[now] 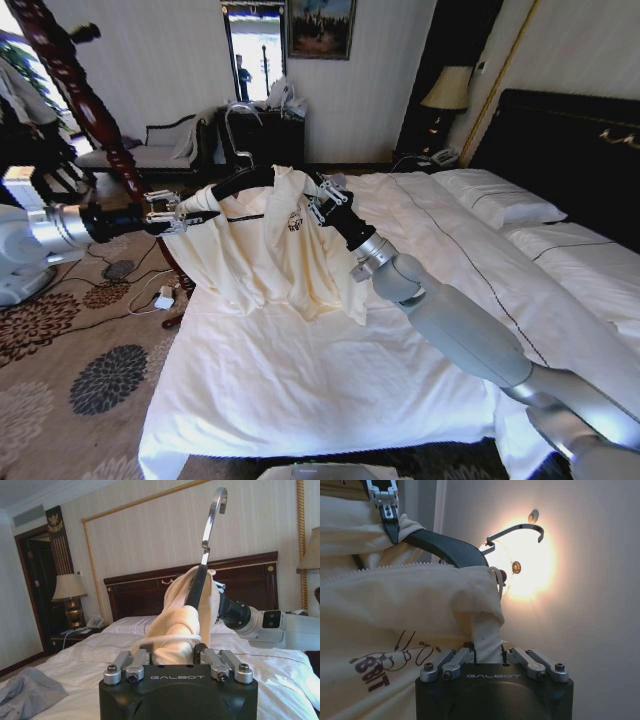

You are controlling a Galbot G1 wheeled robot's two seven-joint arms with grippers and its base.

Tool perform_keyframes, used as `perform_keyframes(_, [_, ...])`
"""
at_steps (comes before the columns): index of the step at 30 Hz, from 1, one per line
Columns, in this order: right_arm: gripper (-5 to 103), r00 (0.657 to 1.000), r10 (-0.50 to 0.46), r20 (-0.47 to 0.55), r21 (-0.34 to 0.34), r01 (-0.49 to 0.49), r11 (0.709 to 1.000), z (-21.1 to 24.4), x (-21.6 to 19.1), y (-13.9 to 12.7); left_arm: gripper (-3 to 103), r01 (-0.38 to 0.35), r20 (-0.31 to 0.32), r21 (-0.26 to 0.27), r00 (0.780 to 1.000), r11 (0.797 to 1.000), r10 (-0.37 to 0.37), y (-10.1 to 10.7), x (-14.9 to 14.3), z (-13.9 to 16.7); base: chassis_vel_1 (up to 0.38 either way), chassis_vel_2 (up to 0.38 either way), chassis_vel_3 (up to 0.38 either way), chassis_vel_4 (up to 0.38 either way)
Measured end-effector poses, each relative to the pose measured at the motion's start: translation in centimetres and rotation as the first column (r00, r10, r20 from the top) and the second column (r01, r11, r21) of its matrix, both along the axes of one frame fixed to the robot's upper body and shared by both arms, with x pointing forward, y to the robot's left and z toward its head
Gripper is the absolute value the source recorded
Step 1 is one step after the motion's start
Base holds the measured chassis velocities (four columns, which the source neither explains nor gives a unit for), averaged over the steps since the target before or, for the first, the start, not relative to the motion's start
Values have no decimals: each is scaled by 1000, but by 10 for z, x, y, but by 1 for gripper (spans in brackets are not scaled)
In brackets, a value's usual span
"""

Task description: Pick up the clothes from the bed and hang them on the clothes hanger.

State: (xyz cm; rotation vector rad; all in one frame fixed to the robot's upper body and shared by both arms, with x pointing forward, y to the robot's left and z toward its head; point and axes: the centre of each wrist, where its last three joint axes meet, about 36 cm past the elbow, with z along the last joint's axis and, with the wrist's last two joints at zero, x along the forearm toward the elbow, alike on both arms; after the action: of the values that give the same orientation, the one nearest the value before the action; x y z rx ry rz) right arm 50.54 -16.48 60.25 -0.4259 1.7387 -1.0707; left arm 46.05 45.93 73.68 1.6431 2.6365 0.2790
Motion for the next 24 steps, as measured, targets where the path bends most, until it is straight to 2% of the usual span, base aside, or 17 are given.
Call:
perform_keyframes(3, [21, 1000, 2, 3, 0, -2, 1000, 3, 1, 3, 28, 5, 12, -1, 1000, 1000, -5, -1, 0, 0, 0, 0, 0, 0])
perform_keyframes(23, [21, 999, 19, -35, -1, -19, 1000, 0, -2, 4, 25, 23, 45, -22, 999, 999, -22, -15, -5, -3, 0, 0, 0, 0])
perform_keyframes(24, [19, 999, 21, -37, -2, -22, 1000, 1, -3, 4, 25, 22, 46, -22, 999, 1000, -21, -15, -5, -3, 0, 0, 0, 0])
